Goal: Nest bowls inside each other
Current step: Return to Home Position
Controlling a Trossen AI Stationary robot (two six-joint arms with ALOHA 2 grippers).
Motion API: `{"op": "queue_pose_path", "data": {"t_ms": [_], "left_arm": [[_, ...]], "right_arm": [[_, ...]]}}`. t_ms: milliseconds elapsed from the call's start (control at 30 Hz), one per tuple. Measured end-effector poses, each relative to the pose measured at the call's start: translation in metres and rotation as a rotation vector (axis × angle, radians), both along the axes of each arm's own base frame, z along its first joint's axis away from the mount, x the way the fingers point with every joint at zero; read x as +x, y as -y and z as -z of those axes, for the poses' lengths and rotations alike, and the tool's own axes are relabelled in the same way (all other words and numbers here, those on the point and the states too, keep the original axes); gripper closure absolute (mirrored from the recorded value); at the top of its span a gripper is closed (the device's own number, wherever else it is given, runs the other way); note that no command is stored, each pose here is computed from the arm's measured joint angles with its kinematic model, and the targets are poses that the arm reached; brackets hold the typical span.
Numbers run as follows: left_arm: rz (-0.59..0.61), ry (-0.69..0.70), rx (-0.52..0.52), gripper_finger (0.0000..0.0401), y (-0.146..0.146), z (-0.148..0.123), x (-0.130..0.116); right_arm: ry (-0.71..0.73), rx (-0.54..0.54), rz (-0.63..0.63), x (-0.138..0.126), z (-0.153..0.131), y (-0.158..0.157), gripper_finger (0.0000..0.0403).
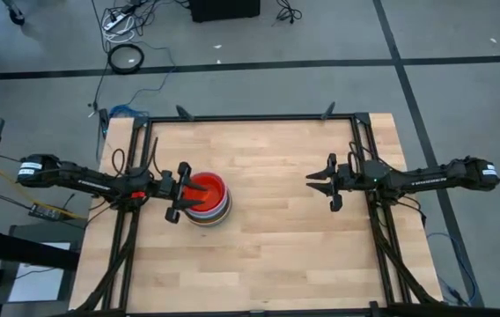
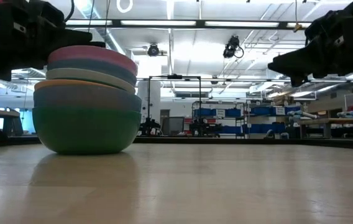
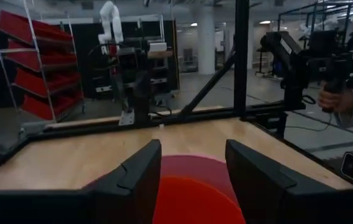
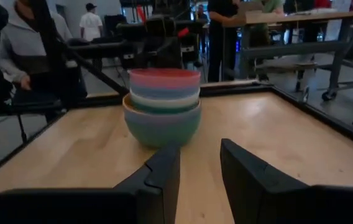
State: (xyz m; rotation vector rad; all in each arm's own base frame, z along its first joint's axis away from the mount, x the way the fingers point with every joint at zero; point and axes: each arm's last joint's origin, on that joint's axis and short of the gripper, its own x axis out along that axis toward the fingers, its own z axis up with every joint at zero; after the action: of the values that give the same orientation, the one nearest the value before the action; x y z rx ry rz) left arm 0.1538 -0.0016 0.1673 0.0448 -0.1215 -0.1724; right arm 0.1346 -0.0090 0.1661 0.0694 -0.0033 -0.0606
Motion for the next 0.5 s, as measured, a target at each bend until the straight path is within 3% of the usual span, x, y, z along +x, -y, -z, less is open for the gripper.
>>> {"op": "queue_pose_path", "data": {"t_ms": [267,500], "left_arm": [[-0.089,-0.082,0.003,0.0213,-0.003,0.008,0.001],[-0.101,-0.088,-0.004,0.0213,-0.003,0.009,0.001]], "right_arm": [[-0.018,-0.069,0.003,0.0,0.001,0.0,0.0297],[-0.039,-0.055,0.12,0.001,0.003,0.004,0.0297]]}}
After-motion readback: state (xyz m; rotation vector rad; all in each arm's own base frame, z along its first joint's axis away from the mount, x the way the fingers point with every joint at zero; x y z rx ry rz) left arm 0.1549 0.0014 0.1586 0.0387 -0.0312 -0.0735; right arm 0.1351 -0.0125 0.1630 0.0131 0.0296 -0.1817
